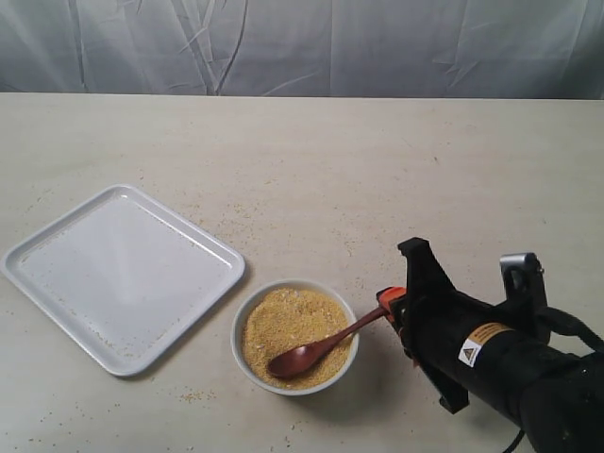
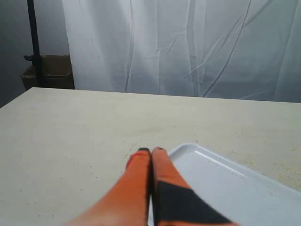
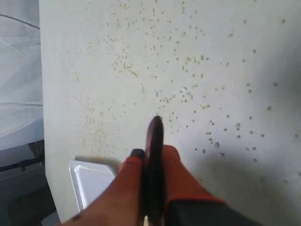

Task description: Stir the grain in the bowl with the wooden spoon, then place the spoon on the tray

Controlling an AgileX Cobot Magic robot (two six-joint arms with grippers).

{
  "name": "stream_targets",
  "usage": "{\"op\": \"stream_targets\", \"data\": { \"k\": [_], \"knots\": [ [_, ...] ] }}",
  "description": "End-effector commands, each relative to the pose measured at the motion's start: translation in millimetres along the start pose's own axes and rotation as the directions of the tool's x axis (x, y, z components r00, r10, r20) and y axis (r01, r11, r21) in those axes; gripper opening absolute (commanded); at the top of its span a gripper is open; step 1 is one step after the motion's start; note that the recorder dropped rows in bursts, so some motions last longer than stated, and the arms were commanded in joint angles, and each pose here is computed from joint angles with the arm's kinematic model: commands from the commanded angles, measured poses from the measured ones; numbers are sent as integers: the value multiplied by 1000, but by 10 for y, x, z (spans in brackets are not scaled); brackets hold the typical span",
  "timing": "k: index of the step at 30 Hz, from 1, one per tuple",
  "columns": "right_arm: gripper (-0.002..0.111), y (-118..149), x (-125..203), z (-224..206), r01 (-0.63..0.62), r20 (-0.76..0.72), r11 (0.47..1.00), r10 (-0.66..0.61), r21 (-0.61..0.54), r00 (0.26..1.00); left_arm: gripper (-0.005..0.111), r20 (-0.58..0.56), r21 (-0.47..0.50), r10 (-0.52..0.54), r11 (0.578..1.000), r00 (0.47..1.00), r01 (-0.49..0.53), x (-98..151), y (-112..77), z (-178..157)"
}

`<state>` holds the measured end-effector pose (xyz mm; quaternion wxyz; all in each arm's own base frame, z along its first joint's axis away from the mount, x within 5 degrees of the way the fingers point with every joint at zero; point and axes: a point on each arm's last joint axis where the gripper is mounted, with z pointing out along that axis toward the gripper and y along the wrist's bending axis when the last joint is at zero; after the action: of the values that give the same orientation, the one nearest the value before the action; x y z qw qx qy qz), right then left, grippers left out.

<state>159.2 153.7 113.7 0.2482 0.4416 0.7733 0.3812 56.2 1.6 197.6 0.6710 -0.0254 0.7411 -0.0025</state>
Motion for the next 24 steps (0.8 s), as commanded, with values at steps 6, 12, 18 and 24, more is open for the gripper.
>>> {"op": "stream_targets", "data": {
  "k": [6, 12, 18, 24],
  "knots": [
    [2, 167, -29, -70, 24, 21, 990, -21, -142, 1000, 0, 7, -4, -1, 1000, 1000, 1, 8, 3, 0],
    [2, 329, -37, -219, 176, 34, 955, -173, -240, 984, 0, 7, -4, -1, 1000, 1000, 1, 8, 3, 0],
    [2, 633, -75, -464, 557, 272, 714, -486, -425, 830, 0, 7, -4, -1, 1000, 1000, 1, 8, 3, 0],
    [-1, 756, 32, -565, 865, 497, 306, -721, -398, 483, 0, 7, -4, -1, 1000, 1000, 1, 8, 3, 0]
  ]
}}
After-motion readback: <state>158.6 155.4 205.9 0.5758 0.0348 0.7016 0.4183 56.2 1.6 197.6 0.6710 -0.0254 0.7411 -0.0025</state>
